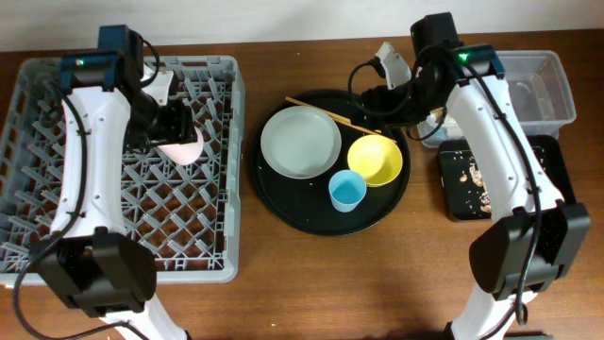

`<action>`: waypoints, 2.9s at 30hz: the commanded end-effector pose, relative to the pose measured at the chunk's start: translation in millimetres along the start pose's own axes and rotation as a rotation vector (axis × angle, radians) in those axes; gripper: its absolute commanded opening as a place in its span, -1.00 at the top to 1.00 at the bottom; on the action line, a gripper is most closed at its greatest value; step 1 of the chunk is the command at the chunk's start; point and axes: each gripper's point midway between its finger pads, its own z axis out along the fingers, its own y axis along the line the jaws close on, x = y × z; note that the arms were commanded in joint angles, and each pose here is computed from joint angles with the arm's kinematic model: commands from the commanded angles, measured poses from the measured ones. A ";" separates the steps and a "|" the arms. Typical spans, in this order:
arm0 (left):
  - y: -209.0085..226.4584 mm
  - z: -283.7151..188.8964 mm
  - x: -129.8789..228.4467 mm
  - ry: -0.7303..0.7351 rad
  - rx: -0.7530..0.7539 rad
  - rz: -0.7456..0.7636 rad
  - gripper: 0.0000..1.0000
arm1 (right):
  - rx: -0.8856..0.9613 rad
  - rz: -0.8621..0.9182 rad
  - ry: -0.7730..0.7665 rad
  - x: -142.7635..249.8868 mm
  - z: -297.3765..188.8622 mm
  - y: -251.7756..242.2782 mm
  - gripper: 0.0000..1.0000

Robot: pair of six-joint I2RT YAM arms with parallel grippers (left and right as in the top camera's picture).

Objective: Sort waste into correct bins and load items into the dishwasher rack
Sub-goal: 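Place the pink cup upside down in the rack with left gripper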

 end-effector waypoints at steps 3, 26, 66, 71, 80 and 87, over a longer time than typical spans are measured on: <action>-3.2 32.2 12.8 0.053 -0.032 0.009 0.24 | 0.032 -0.024 -0.006 -0.1 -4.6 -0.5 -0.24; -15.0 -52.1 94.2 0.045 -0.192 -0.084 0.28 | 0.075 0.026 0.049 14.1 -5.2 -7.6 -0.45; -18.6 42.4 133.0 0.135 -0.292 -0.093 -0.08 | 0.126 0.040 0.082 22.5 -6.6 -15.9 -0.50; -20.3 43.0 130.6 0.124 -0.283 -0.093 -0.57 | 0.126 0.040 0.083 22.7 -6.4 -15.9 -0.50; -30.7 20.9 101.1 0.017 -0.248 -0.081 -0.60 | 0.125 0.040 0.082 22.6 -6.5 -15.8 -0.50; -85.5 -20.8 56.0 -0.158 -0.030 0.061 -0.60 | 0.162 0.049 0.185 50.2 -2.3 -7.1 -0.01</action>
